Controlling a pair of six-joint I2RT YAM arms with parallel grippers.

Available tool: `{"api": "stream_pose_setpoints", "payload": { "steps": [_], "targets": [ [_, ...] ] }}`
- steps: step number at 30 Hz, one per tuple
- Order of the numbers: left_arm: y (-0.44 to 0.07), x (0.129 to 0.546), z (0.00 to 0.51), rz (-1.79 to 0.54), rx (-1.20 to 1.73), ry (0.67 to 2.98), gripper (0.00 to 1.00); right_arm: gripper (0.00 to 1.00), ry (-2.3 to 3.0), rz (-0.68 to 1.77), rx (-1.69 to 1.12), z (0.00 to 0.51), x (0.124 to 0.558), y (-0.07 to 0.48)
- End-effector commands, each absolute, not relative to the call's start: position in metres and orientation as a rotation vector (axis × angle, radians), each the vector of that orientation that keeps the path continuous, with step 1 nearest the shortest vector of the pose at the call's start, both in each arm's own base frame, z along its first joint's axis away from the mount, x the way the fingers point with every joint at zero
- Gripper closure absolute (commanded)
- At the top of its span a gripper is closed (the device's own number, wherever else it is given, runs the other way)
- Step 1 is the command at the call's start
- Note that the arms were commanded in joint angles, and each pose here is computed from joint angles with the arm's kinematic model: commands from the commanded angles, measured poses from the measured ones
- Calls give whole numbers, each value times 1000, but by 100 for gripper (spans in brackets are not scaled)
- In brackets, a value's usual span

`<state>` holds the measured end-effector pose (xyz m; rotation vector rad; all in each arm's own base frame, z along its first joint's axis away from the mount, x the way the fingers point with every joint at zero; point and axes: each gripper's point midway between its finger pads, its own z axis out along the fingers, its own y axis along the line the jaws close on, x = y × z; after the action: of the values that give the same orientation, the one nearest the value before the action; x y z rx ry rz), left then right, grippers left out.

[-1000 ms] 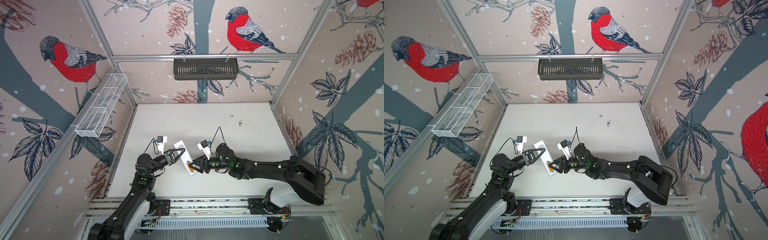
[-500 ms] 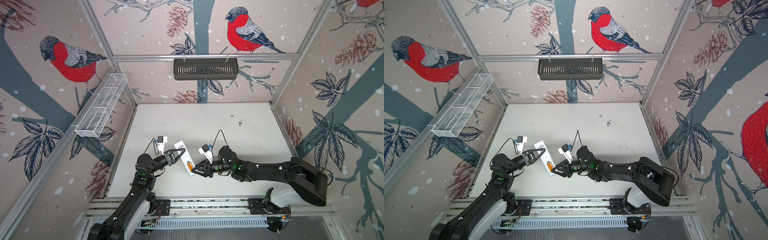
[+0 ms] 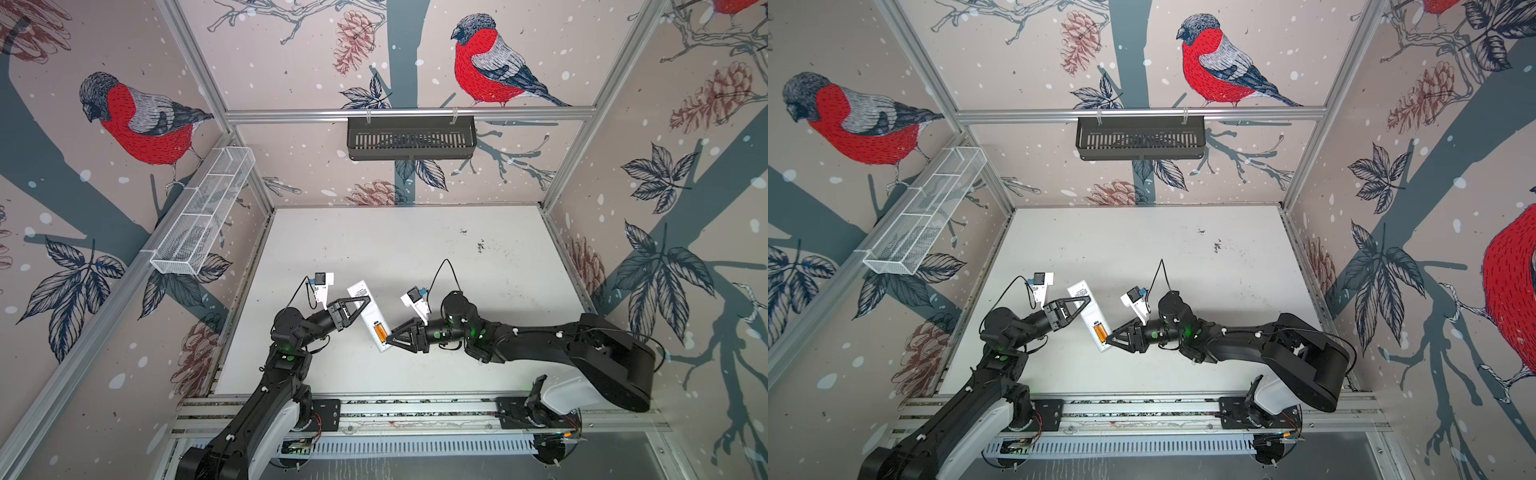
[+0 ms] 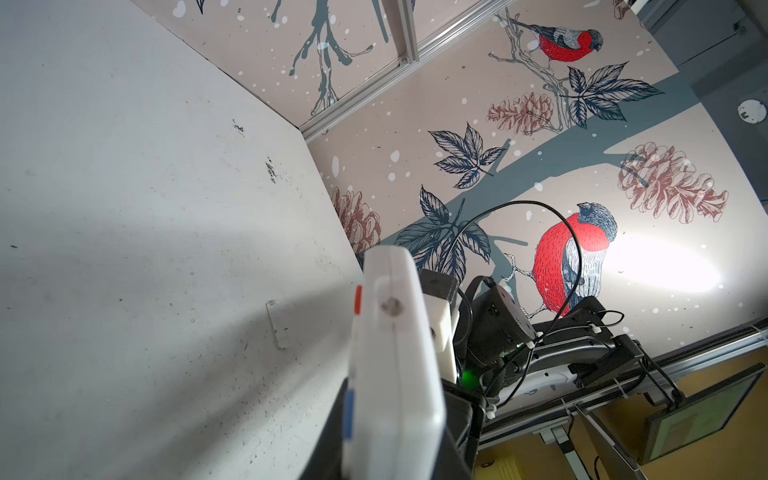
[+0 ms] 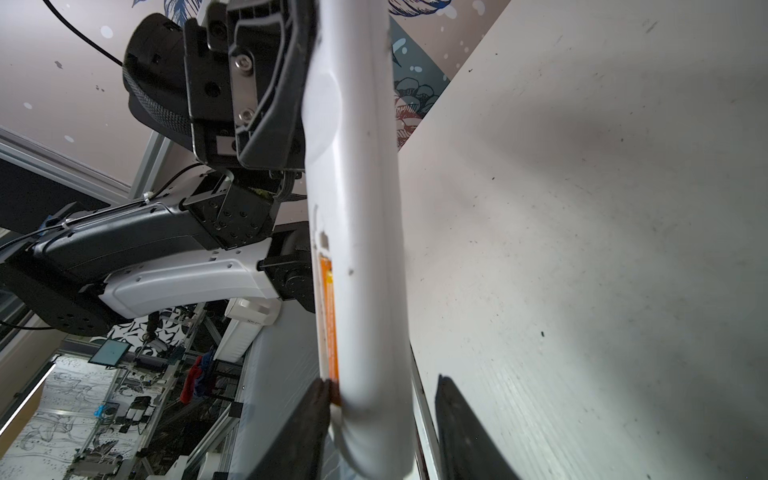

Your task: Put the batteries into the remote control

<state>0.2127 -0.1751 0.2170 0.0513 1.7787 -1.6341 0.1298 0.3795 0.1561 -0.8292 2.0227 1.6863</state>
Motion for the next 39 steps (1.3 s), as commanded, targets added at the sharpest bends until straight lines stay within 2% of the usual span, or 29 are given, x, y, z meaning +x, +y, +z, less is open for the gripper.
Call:
{"api": "stream_pose_setpoints", "payload": {
  "steps": [1, 14, 20, 25, 31, 39],
  "targets": [
    [-176, 208, 236, -1627, 138, 1697, 100, 59, 2011, 1703, -826, 159, 131, 382],
    [-176, 207, 237, -1623, 144, 1694, 100, 74, 2114, 1727, -745, 144, 146, 391],
    [-176, 209, 237, -1618, 144, 1695, 100, 76, 2120, 1723, -732, 144, 149, 391],
    [-175, 212, 233, -1600, 130, 1710, 100, 65, 2112, 1703, -741, 148, 150, 389],
    [-167, 227, 219, -1452, 68, 1783, 100, 59, 2119, 1613, -741, 154, 154, 376],
    [-156, 244, 197, -1302, -7, 1878, 100, 45, 2204, 1347, -616, 148, 178, 330]
  ]
}}
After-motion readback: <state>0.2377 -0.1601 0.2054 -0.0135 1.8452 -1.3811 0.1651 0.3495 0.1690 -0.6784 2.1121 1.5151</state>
